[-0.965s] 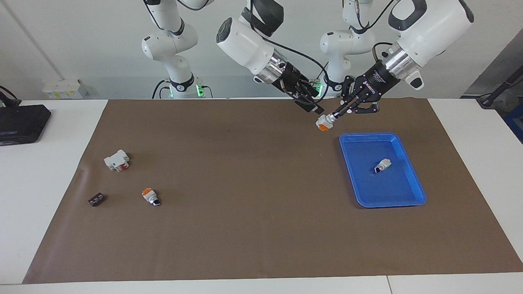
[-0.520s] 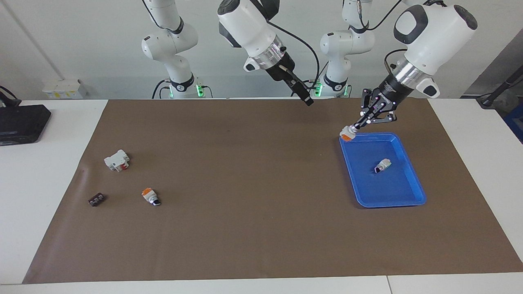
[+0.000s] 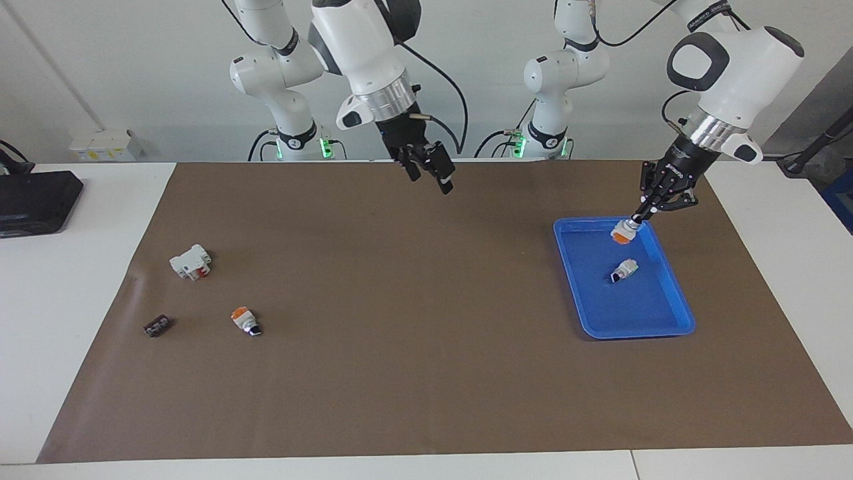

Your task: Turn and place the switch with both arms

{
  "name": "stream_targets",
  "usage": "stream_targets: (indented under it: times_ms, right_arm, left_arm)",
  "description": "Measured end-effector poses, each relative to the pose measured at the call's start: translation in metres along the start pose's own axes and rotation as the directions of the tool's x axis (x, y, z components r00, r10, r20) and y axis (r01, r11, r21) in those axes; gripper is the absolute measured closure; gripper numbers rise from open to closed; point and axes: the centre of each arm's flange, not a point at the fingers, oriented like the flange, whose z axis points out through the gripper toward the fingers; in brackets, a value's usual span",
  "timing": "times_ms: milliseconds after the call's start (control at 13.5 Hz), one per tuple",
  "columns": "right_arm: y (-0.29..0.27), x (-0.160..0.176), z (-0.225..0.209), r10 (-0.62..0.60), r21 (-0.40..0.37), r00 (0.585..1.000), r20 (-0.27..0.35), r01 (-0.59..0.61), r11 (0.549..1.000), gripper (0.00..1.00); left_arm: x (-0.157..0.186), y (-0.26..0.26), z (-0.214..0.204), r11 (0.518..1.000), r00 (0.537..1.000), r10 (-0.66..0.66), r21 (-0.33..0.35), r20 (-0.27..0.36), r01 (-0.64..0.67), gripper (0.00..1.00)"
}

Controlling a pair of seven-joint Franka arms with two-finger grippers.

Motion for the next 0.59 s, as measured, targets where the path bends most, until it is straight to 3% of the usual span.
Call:
stream_targets:
  times_ms: [223, 371, 594]
  right_arm:
    - [0.029, 0.038, -0.01, -0.169, -0.072, 0.984, -0.058, 0.165, 0.984, 0.0]
    - [0.056, 0.062, -0.025, -0.246, -0.109, 0.968, -0.051, 0.239, 0.965, 0.0]
    - [0.095, 0.086, -0.049, -0.291, -0.163, 0.957, -0.011, 0.285, 0.945, 0.0]
  left_arm:
    - [0.032, -0.005, 0.01, 0.98, 0.979, 0.201, 0.007, -0.032, -0.201, 0.9]
    - [0.054, -0.009, 0.026, 0.938, 0.936, 0.346, 0.056, -0.064, -0.343, 0.9]
    - [0.06, -0.015, 0.056, 0.859, 0.862, 0.505, 0.129, -0.047, -0.496, 0.9]
